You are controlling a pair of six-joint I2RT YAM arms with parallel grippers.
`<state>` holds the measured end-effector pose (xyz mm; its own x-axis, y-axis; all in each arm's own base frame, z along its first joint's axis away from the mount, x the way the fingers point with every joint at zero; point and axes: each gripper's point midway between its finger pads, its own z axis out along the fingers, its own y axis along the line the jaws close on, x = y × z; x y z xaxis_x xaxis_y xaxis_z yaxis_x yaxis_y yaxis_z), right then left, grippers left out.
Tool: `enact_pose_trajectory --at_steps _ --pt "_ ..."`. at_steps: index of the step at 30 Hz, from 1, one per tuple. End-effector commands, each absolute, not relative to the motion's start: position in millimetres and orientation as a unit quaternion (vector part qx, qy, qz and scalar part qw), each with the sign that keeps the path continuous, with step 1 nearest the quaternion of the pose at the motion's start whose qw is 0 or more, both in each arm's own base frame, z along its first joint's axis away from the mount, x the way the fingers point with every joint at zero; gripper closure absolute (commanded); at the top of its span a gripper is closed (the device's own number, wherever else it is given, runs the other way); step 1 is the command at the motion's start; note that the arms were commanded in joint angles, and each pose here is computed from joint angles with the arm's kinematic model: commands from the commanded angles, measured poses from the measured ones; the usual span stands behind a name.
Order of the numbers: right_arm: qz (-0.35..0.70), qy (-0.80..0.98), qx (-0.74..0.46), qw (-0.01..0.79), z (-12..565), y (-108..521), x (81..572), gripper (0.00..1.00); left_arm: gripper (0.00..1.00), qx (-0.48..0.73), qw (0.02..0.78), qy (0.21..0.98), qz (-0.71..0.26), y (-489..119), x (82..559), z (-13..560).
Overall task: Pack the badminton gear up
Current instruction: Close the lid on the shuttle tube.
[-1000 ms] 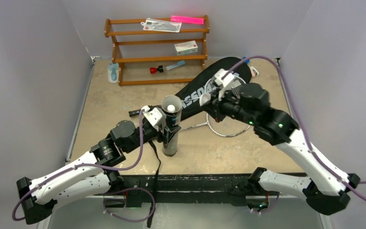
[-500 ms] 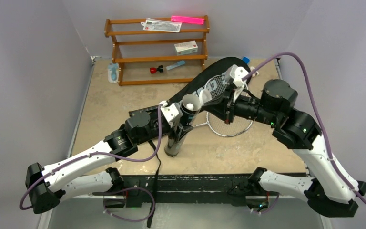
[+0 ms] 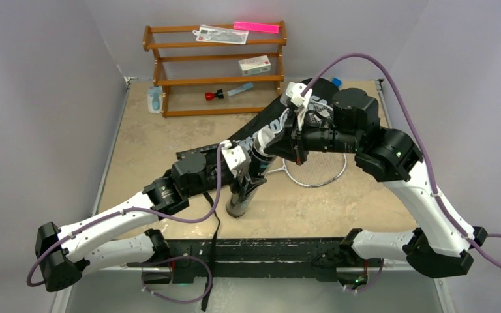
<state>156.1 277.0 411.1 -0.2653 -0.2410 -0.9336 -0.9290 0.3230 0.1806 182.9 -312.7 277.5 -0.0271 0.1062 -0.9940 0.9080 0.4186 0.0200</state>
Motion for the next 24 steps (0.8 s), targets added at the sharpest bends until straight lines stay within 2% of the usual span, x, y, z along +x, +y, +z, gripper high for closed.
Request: enact_pose_trajectory --at_steps 1,24 --pt "0.406 0.686 -0.426 0.428 427 269 145 1.0 0.49 0.423 0.552 0.617 -0.368 -315 174 272" --pt "0.383 0.715 -0.433 0.394 417 255 136 1.0 0.49 0.468 0.539 0.593 -0.373 -321 165 267"
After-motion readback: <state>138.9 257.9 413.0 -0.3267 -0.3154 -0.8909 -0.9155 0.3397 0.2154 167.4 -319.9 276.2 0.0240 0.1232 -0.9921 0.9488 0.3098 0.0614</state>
